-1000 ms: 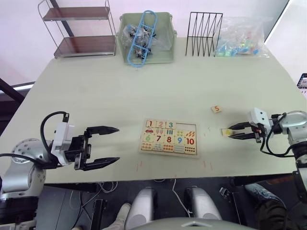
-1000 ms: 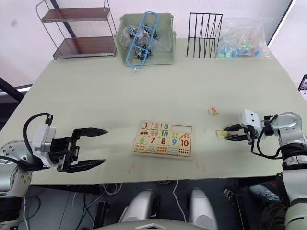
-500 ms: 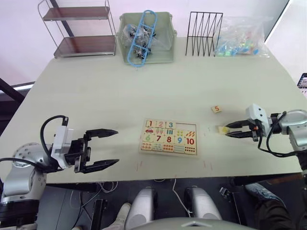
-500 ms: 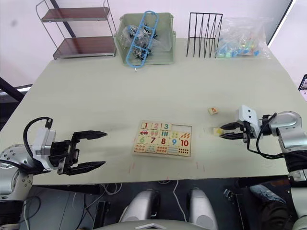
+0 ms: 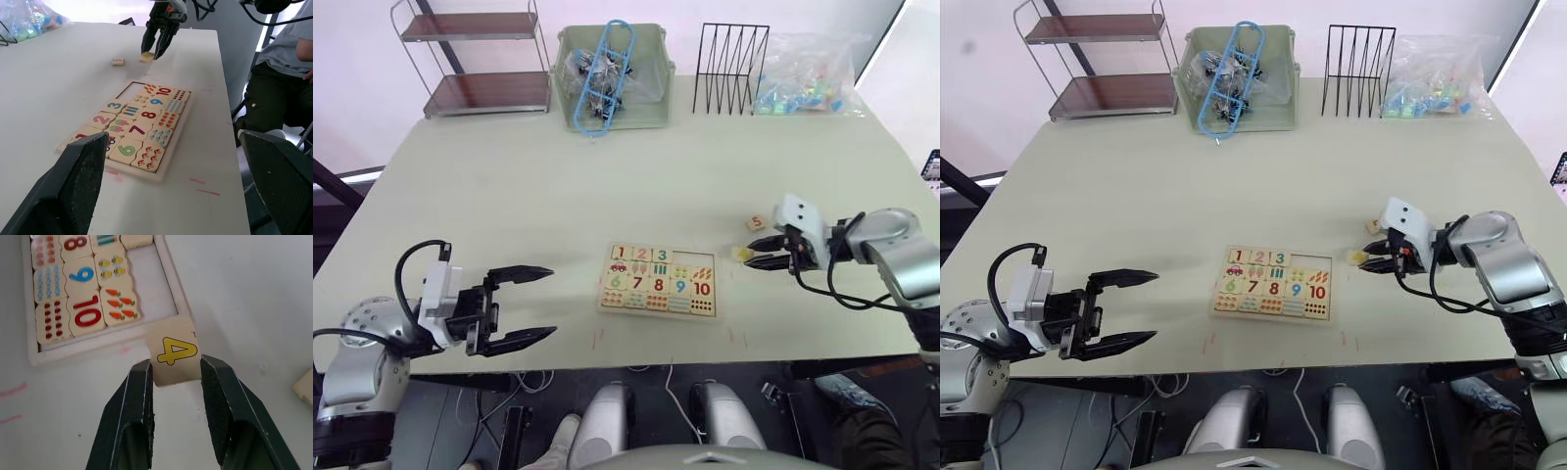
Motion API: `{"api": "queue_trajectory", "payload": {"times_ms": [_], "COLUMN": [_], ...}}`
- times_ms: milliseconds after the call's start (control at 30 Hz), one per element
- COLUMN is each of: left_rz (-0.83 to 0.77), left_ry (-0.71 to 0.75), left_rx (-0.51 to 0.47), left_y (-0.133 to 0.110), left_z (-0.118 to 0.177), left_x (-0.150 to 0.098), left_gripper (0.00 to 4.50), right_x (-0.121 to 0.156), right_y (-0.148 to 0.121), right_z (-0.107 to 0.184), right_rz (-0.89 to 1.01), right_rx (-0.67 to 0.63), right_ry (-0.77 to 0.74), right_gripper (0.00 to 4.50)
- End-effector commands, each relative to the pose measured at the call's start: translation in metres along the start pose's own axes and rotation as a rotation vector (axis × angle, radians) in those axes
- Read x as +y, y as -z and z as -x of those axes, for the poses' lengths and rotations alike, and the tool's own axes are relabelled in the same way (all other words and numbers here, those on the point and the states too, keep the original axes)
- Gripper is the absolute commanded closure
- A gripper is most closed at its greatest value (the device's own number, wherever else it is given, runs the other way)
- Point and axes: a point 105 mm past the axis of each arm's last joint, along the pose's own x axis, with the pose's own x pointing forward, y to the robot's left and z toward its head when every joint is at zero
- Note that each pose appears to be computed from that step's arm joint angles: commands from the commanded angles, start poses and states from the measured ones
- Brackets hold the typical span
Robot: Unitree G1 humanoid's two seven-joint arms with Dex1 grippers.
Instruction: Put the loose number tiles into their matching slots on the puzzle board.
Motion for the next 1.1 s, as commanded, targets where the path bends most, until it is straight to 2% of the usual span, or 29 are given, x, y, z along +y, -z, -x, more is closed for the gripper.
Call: {"api": "queue_trajectory", "payload": {"times_ms": [33,333,567,733,1100], "left_rz": [-0.031,-0.033,-0.031,-0.032,-0.03], "left_ry": [-0.032,-0.059,-0.059,-0.06,-0.065], "left_rx": [-0.006,-0.009,-0.006,-0.003,0.0], "left_y": [-0.004,-0.003,-0.002,-0.002,-0.001], "left_z": [0.006,0.009,0.009,0.01,0.01], "left_x": [0.002,0.002,0.002,0.003,0.004], "left_gripper": [0.0,0.0,0.0,0.0,0.0], "right_x": [0.003,0.016,0.019,0.012,0.019], "right_y": [-0.021,-0.043,-0.064,-0.064,-0.067], "right_z": [0.0,-0.016,-0.032,-0.04,-0.054], "right_rz": [0.022,-0.002,0.013,0.004,-0.026], "right_rx": [0.006,0.111,0.125,0.172,0.243], "right_ry": [-0.004,-0.033,-0.043,0.009,-0.016], "right_gripper": [3.66,3.66,3.66,3.66,3.66]}}
